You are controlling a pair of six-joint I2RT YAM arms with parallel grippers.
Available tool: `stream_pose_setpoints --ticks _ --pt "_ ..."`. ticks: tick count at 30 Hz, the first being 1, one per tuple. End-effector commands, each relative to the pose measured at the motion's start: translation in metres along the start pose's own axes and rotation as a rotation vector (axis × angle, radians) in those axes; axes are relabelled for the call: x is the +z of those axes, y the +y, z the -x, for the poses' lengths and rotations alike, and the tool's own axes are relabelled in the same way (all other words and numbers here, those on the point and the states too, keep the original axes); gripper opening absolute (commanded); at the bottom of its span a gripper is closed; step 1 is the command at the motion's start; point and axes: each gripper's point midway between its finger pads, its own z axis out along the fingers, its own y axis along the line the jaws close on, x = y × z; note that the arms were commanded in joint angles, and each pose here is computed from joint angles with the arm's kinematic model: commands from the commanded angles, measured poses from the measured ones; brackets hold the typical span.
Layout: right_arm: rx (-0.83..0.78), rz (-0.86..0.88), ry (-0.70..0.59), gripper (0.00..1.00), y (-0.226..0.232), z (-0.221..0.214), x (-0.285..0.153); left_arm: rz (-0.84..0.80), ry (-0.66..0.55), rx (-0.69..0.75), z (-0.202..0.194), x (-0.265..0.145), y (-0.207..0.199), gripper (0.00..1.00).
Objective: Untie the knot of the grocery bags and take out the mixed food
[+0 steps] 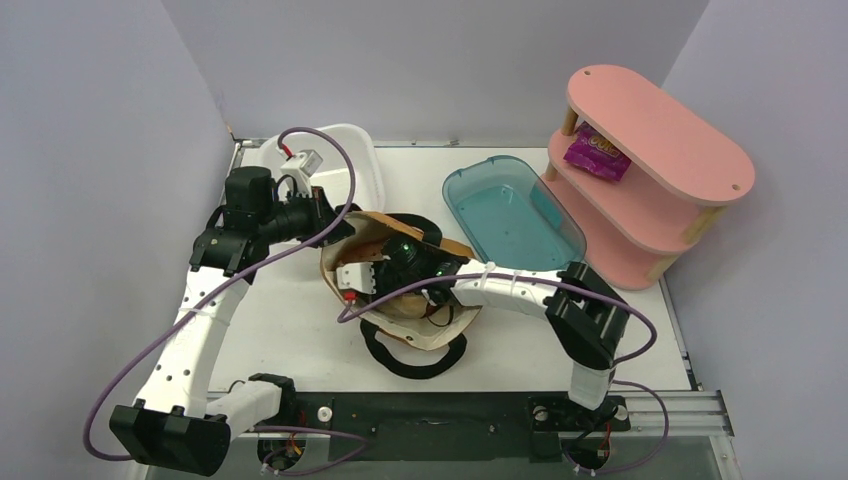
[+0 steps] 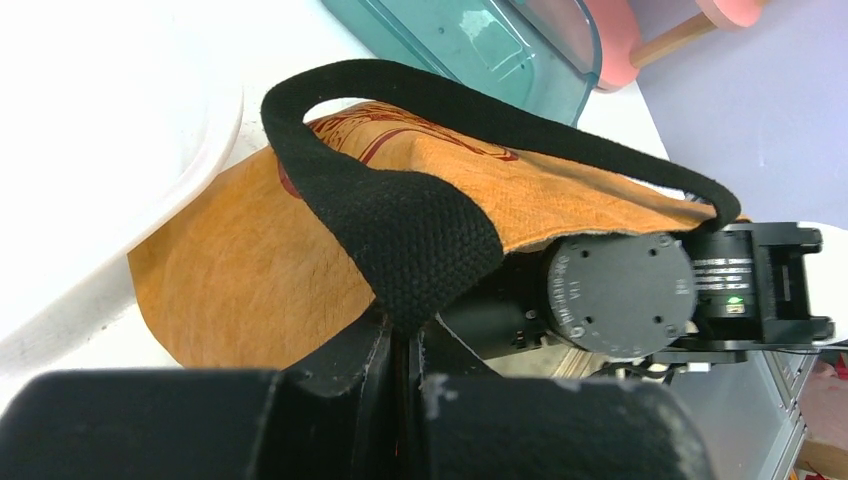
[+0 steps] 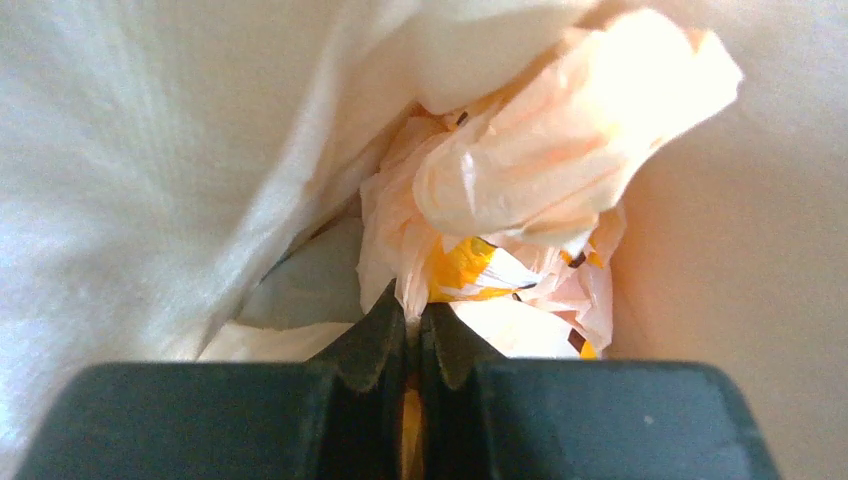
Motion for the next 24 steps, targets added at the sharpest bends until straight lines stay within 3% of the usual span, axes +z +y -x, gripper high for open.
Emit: stream_pose_setpoints --ticks 1,6,16,24 --pt "0.071 -0.042 -0.14 0.0 -0.027 0.046 -0.042 -0.006 -0.087 0.047 0.023 -0.005 -0.002 0.0" --pt "0.166 -0.108 -0.318 0.0 -0.056 0.105 -0.095 0.066 -0.112 0.064 0.029 -0.004 0.014 0.0" --pt "0.308 -0.172 -0.456 0.0 -0.089 0.139 -0.172 0.172 -0.144 0.095 0.048 -0.005 0.04 0.0" --pt "0.372 -0.296 -0.579 0.0 -0.113 0.171 -0.248 0.146 0.054 0.17 0.025 -0.033 0.034 0.0"
